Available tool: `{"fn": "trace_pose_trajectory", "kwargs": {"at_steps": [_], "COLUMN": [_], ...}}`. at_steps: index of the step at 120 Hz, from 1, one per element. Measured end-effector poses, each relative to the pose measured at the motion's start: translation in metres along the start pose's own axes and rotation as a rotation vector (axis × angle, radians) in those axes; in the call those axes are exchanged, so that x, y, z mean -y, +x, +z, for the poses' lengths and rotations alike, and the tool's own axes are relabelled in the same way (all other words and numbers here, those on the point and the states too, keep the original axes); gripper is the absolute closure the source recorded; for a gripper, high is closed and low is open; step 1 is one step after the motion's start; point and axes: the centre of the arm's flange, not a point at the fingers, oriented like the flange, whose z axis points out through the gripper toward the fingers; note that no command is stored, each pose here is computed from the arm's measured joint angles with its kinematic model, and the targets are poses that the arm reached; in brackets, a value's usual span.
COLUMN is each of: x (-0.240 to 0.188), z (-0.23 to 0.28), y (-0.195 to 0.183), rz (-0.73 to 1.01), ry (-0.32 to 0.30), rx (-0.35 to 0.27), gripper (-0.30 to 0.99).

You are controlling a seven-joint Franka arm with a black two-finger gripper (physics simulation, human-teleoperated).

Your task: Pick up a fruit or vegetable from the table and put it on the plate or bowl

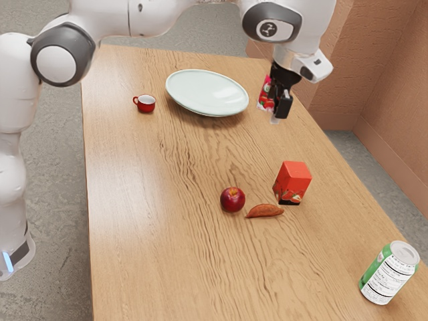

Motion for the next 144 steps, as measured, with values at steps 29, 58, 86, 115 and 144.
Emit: {"fn": "trace_pose_trajectory", "kwargs": {"at_steps": [29, 58, 86, 115, 144], "x": [-0.031, -0.085, -0.079, -0.062, -0.138], "z": [-0.005, -0.003, 0.083, 0.108, 0.11], "y": [0.006, -0.007, -0.057, -0.069, -0.073], "rz": [0.009, -0.011, -0.11, -0.189, -0.068], "ry": [-0.036, -0.07, -0.061, -0.171, -0.214], "rx": [-0.017, 0.087, 0.227, 0.171, 0.132], "gripper": [0.0, 0.0, 0.0, 0.0, 0.0]}}
